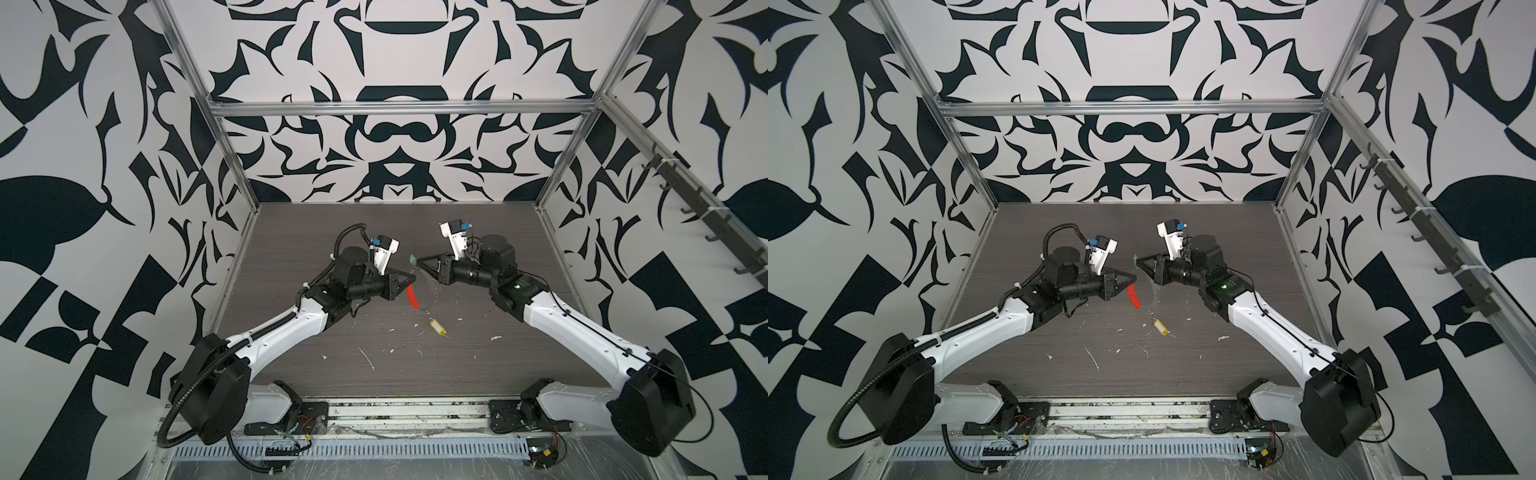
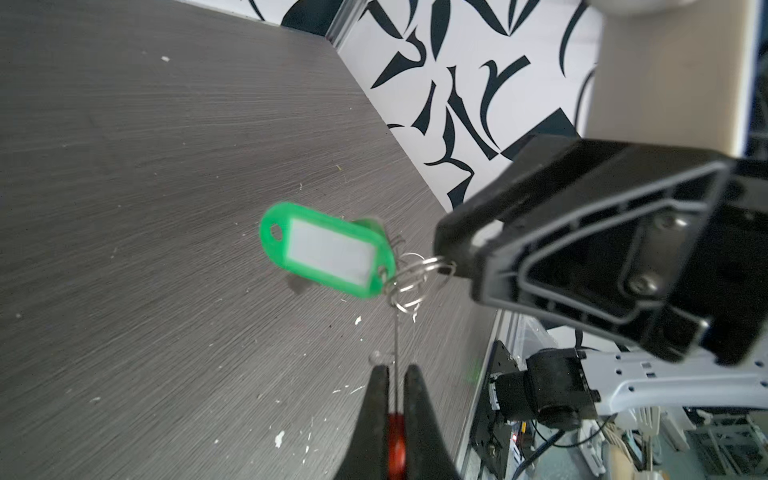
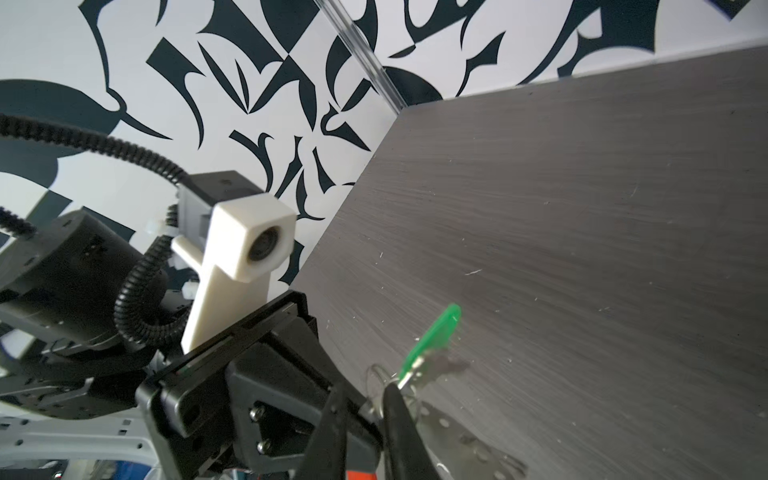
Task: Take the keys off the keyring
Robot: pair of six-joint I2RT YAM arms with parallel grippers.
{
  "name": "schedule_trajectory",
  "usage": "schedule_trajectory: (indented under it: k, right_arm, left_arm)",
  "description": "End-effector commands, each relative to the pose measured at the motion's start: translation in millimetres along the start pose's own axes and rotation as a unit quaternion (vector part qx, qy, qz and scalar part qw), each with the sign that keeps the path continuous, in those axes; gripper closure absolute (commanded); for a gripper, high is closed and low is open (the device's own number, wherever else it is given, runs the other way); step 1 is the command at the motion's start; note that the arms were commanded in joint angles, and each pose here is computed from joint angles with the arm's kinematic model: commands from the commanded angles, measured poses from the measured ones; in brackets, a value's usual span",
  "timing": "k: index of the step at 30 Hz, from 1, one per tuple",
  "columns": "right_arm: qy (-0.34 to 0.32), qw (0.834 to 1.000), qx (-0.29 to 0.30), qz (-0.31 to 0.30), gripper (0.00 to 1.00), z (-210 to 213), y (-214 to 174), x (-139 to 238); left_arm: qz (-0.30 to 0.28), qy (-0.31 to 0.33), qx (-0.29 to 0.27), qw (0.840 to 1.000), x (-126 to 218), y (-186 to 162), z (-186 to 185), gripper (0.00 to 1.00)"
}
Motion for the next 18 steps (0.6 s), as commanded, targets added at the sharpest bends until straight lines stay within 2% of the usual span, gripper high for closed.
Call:
schedule_trajectory:
  k: [1, 4, 12, 18]
  right_arm:
    - [-0.030, 0.999, 0.015, -0.043, 0.64, 14, 15, 15]
    - [-0.065, 0.996, 0.023, -0.060, 0.56, 15, 16, 27]
    - [-0.093, 0.992, 0.038, -0.073, 0.55, 17, 10, 43]
    - [-0.076, 0.994, 0.062, -0.055, 0.55, 21, 1, 51]
  left_arm:
    - [0.004, -0.011, 0.087, 0.996, -1, 5, 9, 1.00]
    - [-0.002, -0.032, 0.136, 0.990, 0, 4, 16, 1.00]
    - [-0.046, -0.107, 0.210, 0.971, 7, 17, 20, 1.00]
    - [-0.128, -0.091, 0.287, 0.945, 34, 29, 47, 1.00]
Point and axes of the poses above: each gripper's point midway between its finger pads, its own x axis back along the fingers, its own z axis along the line the jaws close on, y = z × x, the point moved 10 cm from there along x, back along the fingers, and after that the axes turned 4 degrees about -x, right-handed, at the moved point
